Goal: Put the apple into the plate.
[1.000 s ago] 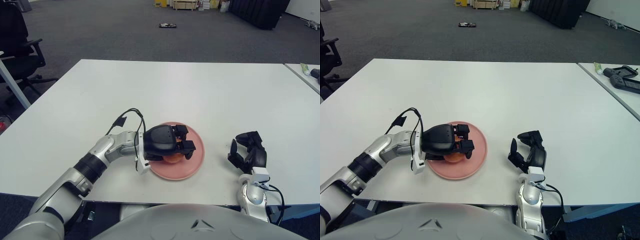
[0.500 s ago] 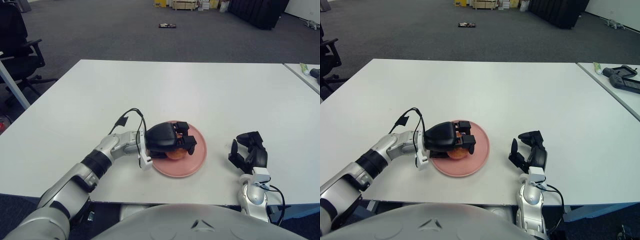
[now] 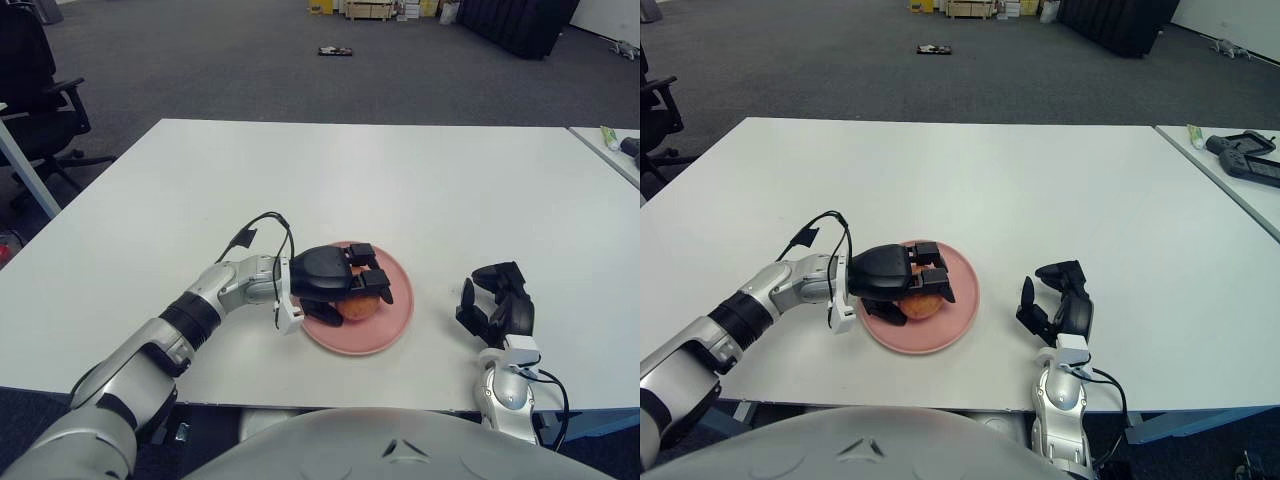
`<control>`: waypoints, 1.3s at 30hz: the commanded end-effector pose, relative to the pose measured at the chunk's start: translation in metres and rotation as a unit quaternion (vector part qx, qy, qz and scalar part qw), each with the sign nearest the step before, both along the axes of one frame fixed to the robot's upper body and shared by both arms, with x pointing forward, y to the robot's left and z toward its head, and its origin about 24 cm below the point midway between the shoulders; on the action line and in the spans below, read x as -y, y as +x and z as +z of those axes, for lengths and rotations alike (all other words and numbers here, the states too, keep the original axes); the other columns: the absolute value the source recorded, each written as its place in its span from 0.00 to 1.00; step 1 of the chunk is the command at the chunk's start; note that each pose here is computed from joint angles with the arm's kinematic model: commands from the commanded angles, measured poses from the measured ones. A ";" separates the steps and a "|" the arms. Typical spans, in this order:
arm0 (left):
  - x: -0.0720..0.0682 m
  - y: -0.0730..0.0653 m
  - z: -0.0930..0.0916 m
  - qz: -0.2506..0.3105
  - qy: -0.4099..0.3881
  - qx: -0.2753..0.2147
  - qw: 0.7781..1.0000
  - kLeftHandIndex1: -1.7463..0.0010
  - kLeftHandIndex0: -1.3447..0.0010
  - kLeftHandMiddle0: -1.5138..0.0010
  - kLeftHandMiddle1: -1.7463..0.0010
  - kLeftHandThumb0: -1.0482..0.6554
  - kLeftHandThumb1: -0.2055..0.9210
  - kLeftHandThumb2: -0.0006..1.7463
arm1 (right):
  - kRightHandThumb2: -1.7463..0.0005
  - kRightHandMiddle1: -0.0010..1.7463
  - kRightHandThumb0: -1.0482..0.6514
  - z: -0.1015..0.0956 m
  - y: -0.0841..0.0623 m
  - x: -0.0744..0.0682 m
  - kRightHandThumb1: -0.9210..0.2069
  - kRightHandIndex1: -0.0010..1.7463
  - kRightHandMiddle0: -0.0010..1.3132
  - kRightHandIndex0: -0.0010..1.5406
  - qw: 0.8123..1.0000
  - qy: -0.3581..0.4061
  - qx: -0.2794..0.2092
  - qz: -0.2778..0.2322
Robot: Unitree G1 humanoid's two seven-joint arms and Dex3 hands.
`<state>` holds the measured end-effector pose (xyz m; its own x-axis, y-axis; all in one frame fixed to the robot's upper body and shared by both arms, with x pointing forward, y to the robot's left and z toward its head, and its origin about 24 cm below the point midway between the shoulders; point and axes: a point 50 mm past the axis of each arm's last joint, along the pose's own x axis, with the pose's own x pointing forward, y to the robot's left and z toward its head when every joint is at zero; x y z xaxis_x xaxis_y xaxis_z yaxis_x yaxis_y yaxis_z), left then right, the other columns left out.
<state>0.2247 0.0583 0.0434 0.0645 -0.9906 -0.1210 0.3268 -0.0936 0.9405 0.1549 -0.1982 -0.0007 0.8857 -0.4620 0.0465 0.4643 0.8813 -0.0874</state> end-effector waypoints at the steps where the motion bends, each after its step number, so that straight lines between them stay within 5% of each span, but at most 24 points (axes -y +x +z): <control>1: -0.003 -0.003 -0.008 -0.021 0.056 -0.013 0.998 0.81 1.00 1.00 0.93 0.06 1.00 0.54 | 0.45 1.00 0.38 0.002 0.003 -0.001 0.29 0.90 0.30 0.40 1.000 -0.005 0.008 0.003; 16: -0.002 0.000 0.009 -0.041 0.054 -0.008 0.998 0.99 1.00 1.00 1.00 0.00 1.00 0.55 | 0.44 1.00 0.38 0.002 0.003 -0.001 0.29 0.88 0.31 0.40 1.000 -0.007 0.001 -0.004; 24: -0.005 0.002 0.024 -0.025 0.017 -0.006 1.000 0.99 1.00 1.00 1.00 0.00 1.00 0.53 | 0.44 1.00 0.38 0.002 0.003 -0.002 0.29 0.88 0.30 0.40 1.000 -0.020 -0.006 -0.008; 39: -0.034 0.011 0.051 0.111 -0.158 -0.063 0.979 0.85 1.00 1.00 1.00 0.00 1.00 0.50 | 0.47 1.00 0.38 -0.001 0.003 -0.001 0.26 0.90 0.29 0.40 1.000 -0.012 -0.005 -0.011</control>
